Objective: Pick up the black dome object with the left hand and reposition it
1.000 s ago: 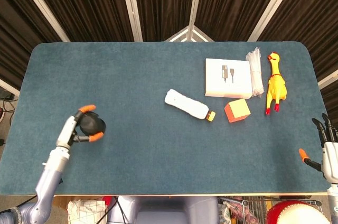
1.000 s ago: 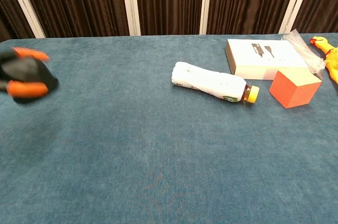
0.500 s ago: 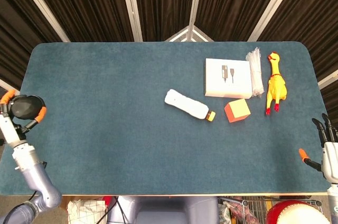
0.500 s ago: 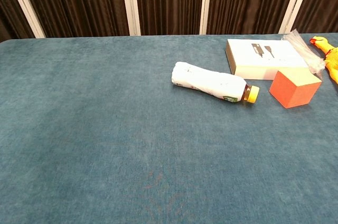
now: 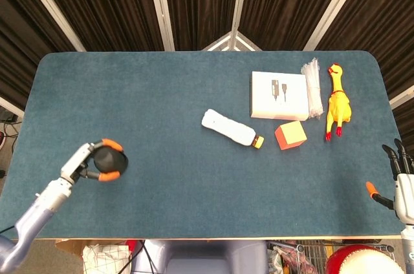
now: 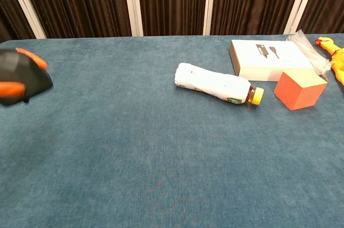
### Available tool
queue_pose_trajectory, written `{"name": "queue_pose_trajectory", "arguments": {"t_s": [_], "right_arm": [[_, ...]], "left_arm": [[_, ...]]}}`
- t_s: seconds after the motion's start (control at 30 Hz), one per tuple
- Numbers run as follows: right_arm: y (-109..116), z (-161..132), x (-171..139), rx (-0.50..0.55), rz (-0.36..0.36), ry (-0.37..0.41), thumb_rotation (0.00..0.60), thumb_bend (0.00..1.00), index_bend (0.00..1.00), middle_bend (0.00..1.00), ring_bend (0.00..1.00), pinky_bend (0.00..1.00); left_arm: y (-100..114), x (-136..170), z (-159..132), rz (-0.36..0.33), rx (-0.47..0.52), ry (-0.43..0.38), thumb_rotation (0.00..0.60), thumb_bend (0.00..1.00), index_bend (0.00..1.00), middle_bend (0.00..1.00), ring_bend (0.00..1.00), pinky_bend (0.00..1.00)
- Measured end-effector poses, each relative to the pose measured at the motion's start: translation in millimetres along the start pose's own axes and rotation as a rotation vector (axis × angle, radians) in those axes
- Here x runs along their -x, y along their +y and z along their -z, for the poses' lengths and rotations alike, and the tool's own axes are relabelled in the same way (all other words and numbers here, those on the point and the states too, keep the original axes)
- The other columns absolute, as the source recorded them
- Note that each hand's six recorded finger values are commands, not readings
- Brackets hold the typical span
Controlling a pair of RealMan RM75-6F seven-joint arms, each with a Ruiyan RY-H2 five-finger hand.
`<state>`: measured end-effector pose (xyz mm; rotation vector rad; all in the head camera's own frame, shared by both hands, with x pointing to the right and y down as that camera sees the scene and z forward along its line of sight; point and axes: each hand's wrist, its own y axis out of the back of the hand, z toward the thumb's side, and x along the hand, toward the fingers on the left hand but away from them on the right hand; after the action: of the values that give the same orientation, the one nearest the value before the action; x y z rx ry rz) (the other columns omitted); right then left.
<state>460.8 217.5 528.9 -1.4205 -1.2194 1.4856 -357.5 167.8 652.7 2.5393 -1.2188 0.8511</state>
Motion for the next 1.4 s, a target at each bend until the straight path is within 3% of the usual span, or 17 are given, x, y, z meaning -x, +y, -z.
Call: {"name": "queue_pose_trajectory", "arguments": {"t_s": [0.1,0.2,0.27,0.37,0.4,0.5,0.57,0.63,0.77,0.93,1.07,1.27,1.4], "right_arm": [[0.0,0.0,0.0,0.000,0.000,0.000,0.600,0.26,0.15,0.01,0.17,0.16],[0.0,0.0,0.0,0.000,0.000,0.000,0.600,0.26,0.15,0.01,0.17,0.16],[0.0,0.0,0.0,0.000,0.000,0.000,0.600,0.26,0.15,0.01,0.17,0.16],[0.0,0.0,0.0,0.000,0.000,0.000,0.600,0.26,0.15,0.01,0.17,0.16],[0.0,0.0,0.0,0.000,0.000,0.000,0.600,0.26,0.15,0.01,0.17,0.16],[0.0,0.0,0.0,0.000,0.000,0.000,0.600,0.26,0.15,0.01,0.17,0.16],[0.0,0.0,0.0,0.000,0.000,0.000,0.600,0.26,0.15,0.01,0.17,0.16],[0.0,0.0,0.0,0.000,0.000,0.000,0.600,0.26,0.15,0.01,0.17,0.16],[0.0,0.0,0.0,0.000,0.000,0.000,0.600,0.26,0.15,0.01,0.17,0.16],[0.0,0.0,0.0,0.000,0.000,0.000,0.600,0.26,0.15,0.01,0.17,0.16],[0.0,0.0,0.0,0.000,0.000,0.000,0.600,0.27,0.15,0.01,0.17,0.17],[0.0,0.0,0.0,0.000,0.000,0.000,0.600,0.26,0.15,0.01,0.17,0.17],[0.0,0.0,0.0,0.000,0.000,0.000,0.600,0.26,0.15,0.01,0.17,0.18]], "left_arm": [[-7.9,9.7,1.1,0.068,0.010,0.001,0.600,0.50,0.40,0.47,0.46,0.46],[-5.6,5.0,-10.7,-0.003,0.033,-0.103,0.600,0.50,0.37,0.44,0.46,0.46],[4.3,-1.2,-22.3,-0.118,0.035,-0.205,0.600,0.50,0.34,0.40,0.44,0.45],[32.8,-1.3,-32.5,-0.410,0.010,-0.331,0.600,0.48,0.29,0.36,0.42,0.46],[44.4,3.8,-30.6,-0.531,-0.008,-0.342,0.600,0.48,0.26,0.34,0.42,0.46],[68.4,19.7,-17.9,-0.769,-0.043,-0.307,0.600,0.46,0.21,0.31,0.41,0.46],[73.8,26.7,-10.1,-0.871,-0.027,-0.297,0.600,0.45,0.21,0.30,0.41,0.46],[73.5,30.3,-4.8,-0.930,0.017,-0.309,0.600,0.45,0.21,0.30,0.41,0.45],[72.4,33.9,6.3,-0.989,0.134,-0.324,0.600,0.45,0.28,0.35,0.41,0.45],[68.4,29.3,16.2,-0.996,0.122,-0.251,0.600,0.45,0.37,0.45,0.43,0.45],[59.4,14.6,16.7,-0.926,0.045,-0.149,0.600,0.45,0.40,0.46,0.43,0.45],[54.4,-8.0,6.4,-0.859,-0.175,0.004,0.600,0.45,0.39,0.46,0.43,0.45],[51.8,-26.6,-7.8,-0.829,-0.277,0.050,0.600,0.45,0.39,0.45,0.43,0.45]]}}
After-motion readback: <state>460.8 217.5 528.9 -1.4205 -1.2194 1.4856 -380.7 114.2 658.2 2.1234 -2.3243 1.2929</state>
